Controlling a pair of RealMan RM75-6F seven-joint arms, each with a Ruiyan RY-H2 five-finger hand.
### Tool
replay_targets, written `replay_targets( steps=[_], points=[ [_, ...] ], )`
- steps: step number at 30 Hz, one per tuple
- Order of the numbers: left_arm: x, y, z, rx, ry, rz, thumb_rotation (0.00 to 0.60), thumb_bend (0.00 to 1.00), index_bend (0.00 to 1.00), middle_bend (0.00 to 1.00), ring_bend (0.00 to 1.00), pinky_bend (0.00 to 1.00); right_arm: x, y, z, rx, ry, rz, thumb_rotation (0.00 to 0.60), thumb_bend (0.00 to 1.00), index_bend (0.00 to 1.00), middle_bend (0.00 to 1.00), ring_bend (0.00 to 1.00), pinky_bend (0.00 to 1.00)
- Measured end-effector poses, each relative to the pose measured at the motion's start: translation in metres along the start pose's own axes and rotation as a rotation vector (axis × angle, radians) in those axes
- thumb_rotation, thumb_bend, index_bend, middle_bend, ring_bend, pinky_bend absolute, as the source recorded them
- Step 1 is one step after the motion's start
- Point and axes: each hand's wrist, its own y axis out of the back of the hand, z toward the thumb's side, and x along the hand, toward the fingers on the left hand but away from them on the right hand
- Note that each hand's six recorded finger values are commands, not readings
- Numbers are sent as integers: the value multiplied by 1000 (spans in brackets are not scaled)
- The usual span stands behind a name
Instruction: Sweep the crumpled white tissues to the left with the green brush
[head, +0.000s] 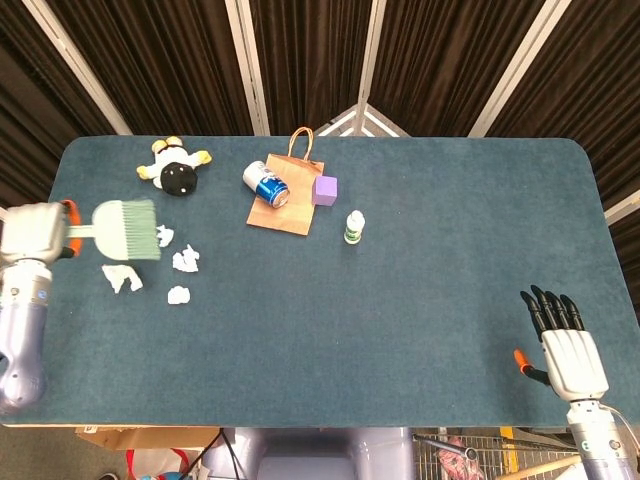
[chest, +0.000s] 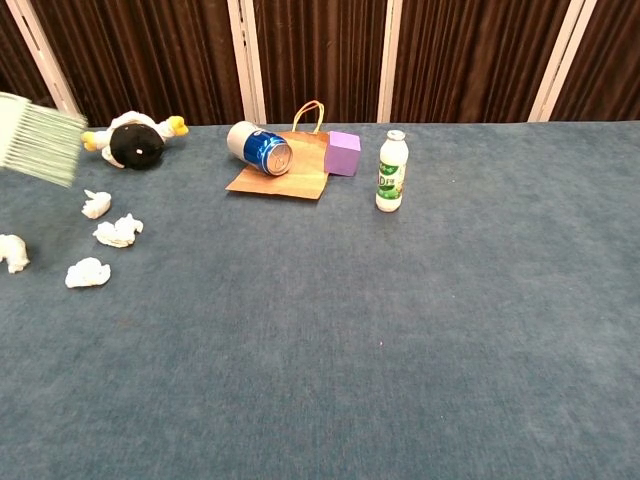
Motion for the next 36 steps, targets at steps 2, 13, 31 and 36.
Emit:
replay_targets(
  steps=[2,13,31,36],
  points=[
    [-5,-11,21,13,-51,-21,600,706,801,1000,1000,1000,0,0,-1,-2,-2,0,600,322,0,0,0,0],
    [-21,-72,84,62,-147,-124,600,706,801,1000,1000,1000,3,3,-3,-6,-5,-5,600,322,0,0,0,0],
    [5,-56,-50,154,134,-95,600,706,801,1000,1000,1000,6,5,-5,3,-13,-13,600,323,0,0,0,0],
    [7,-31,-81,114,185,-41,600,706,800,1000,1000,1000,5,5,-4,3,-9,-15,600,323,0,0,0,0]
  ],
)
